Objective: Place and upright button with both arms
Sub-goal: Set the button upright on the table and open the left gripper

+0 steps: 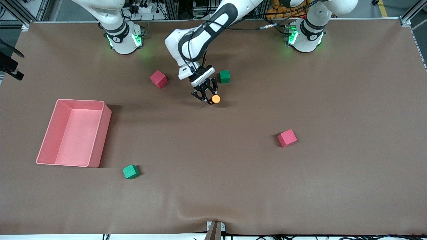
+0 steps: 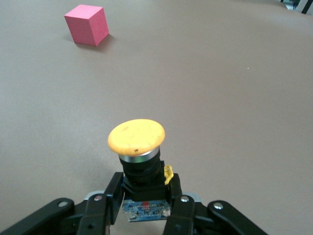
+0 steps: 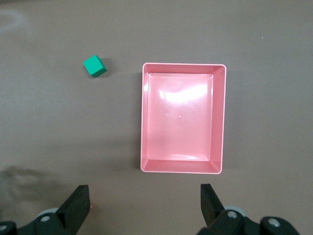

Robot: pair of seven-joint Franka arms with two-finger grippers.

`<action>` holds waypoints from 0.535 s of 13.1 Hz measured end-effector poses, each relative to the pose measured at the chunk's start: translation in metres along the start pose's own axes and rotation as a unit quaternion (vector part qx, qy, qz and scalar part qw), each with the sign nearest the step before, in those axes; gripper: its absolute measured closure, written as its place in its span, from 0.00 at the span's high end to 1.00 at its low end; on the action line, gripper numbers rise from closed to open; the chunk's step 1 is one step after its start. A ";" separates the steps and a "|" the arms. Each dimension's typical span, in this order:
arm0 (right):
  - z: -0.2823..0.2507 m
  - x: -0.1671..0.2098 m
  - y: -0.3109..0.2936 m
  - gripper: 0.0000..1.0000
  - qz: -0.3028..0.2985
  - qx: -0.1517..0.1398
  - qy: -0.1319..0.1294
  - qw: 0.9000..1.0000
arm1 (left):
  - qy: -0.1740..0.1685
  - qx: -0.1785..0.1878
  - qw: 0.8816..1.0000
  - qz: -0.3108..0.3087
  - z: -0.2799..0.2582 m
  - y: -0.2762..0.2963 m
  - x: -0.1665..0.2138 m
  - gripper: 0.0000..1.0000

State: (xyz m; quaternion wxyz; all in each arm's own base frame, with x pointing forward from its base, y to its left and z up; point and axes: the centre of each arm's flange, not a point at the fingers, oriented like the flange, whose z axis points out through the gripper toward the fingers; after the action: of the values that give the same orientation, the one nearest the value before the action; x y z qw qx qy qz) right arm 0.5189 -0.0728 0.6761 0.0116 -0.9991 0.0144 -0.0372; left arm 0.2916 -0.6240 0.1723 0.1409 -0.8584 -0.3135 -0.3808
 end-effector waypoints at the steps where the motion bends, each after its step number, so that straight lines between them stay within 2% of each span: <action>1: -0.001 0.000 0.000 1.00 0.000 0.000 0.001 1.000 | 0.017 -0.001 1.000 -0.002 0.005 -0.006 -0.015 0.42; 4: -0.004 0.000 0.000 1.00 0.000 0.000 0.004 1.000 | 0.067 -0.018 0.998 0.002 0.010 -0.019 -0.042 0.42; 7: -0.008 0.000 0.000 1.00 0.000 -0.001 0.008 1.000 | 0.098 -0.033 0.994 0.022 0.012 -0.026 -0.060 0.42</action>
State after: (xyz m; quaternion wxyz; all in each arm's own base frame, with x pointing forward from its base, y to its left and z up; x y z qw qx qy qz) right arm 0.5180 -0.0734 0.6837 0.0103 -0.9988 0.0148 -0.0448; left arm 0.2510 -0.6236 0.1198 0.1504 -0.8279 -0.2668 -0.4698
